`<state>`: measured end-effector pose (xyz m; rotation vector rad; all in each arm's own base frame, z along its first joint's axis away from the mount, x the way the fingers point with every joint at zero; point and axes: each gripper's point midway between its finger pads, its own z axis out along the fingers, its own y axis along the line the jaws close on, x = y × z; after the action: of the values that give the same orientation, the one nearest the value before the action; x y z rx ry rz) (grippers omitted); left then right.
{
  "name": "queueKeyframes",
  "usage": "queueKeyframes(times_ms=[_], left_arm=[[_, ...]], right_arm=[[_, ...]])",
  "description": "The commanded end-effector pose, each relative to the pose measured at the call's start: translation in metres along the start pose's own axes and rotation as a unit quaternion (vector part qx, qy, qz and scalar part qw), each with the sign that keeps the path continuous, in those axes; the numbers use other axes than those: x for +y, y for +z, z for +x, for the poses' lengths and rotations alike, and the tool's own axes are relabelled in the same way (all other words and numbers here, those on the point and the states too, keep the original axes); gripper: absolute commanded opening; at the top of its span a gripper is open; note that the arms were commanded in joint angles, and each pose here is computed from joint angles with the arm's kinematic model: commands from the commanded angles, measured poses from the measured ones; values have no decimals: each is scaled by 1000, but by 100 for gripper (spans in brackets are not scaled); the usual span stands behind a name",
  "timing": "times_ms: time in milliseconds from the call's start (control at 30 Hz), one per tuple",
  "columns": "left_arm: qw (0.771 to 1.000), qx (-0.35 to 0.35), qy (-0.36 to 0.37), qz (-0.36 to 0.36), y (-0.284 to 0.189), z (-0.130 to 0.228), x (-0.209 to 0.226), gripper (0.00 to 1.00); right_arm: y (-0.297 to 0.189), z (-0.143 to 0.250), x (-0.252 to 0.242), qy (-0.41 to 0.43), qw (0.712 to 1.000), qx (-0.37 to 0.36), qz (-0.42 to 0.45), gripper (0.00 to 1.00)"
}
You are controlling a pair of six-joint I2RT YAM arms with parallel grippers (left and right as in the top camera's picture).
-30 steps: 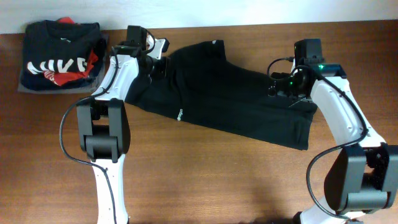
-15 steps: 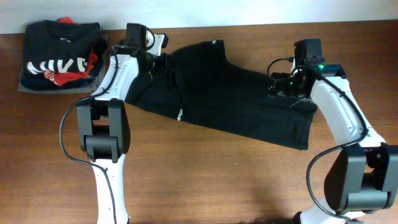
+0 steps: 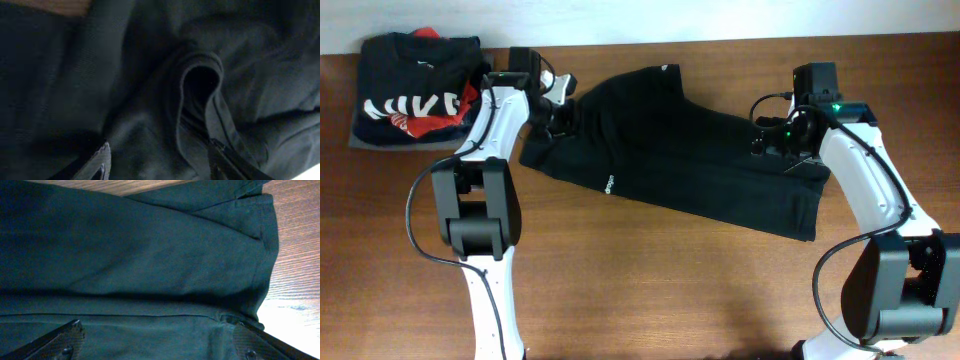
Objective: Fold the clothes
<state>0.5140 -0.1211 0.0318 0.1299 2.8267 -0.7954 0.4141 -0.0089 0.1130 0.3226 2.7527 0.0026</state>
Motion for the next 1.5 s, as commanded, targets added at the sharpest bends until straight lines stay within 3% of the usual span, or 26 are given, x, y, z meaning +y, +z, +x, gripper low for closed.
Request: queueKeyframes(times_ms=[0,333,667,1033,1333,1467], left_arm=[[1000,-3,14,23,-9,-3,-21,62],[999,-5,29,27,-13,-6,-25,57],[999,15,40,24,-4,4,-44,57],[1000,14,2,-26,-4,4,-27,57],[999,21,-5,-25,6,8,-40,57],[998,20,-17,-57,11,8,-38,57]], right_arm=[[-7,-7,4,-3,1000,-12,-6,99],[-7,-7,4,-3,1000,-12,-6,99],[-7,-7,5,-3,1000,-13,-7,99],[-7,-7,5,-3,1000,-13,-7,99],[-7,-7,5,-3,1000,-13,-7,99],[-7,-7,5,-3,1000,-12,-7,99]])
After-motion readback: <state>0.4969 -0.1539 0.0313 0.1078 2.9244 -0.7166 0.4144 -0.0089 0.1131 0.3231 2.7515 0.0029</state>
